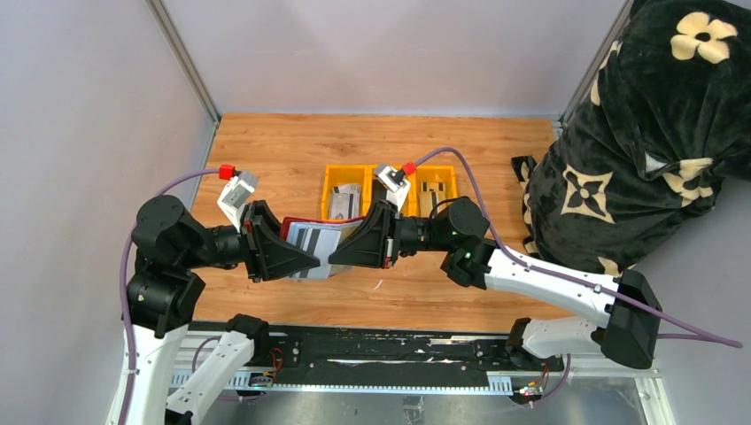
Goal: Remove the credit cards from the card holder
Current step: Remove the credit card from the card holder.
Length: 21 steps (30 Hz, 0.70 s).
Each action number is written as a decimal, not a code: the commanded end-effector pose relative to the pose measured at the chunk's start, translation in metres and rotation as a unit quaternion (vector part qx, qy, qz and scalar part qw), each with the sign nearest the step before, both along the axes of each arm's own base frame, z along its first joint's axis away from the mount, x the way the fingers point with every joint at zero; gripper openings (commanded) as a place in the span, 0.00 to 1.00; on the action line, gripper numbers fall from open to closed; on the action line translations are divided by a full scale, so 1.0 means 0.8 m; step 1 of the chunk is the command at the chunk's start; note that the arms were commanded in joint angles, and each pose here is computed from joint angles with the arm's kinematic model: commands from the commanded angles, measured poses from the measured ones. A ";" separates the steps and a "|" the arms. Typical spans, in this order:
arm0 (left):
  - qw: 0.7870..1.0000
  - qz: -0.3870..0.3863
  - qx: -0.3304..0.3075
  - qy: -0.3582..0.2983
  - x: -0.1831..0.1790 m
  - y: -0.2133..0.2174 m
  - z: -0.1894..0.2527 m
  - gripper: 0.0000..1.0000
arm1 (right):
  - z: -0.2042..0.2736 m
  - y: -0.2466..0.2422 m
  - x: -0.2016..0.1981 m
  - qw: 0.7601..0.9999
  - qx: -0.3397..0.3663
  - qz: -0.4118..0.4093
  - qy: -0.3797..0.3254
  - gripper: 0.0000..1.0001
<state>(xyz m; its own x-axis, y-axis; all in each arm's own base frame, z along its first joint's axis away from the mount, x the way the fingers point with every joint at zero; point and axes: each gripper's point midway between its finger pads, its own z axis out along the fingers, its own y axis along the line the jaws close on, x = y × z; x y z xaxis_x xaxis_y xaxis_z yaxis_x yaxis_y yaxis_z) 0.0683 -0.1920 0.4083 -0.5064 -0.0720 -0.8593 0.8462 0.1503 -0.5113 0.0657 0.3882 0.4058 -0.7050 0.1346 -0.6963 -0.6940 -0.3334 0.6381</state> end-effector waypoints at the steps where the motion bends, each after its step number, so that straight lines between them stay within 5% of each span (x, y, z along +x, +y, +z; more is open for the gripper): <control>1: 0.999 -0.036 -0.007 -0.005 -0.018 0.000 0.004 0.31 | 0.032 -0.009 -0.008 0.999 0.044 0.002 -0.019 0.02; 10: 0.999 -0.045 -0.023 -0.003 -0.025 -0.001 0.015 0.34 | 0.019 -0.031 -0.011 0.998 0.048 -0.009 -0.026 0.00; 21: 0.999 -0.039 -0.033 0.000 -0.023 -0.002 0.023 0.19 | 0.007 -0.044 -0.016 0.999 0.046 -0.011 -0.027 0.00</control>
<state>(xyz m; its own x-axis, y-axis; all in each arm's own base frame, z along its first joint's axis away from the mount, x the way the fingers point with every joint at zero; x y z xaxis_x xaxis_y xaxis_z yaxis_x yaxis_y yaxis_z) 0.0586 -0.1939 0.4167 -0.5450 -0.0816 -0.8345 0.8307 0.0825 -0.5506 0.0547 0.3632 0.4057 -0.6917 0.1789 -0.6996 -0.7082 -0.3573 0.6089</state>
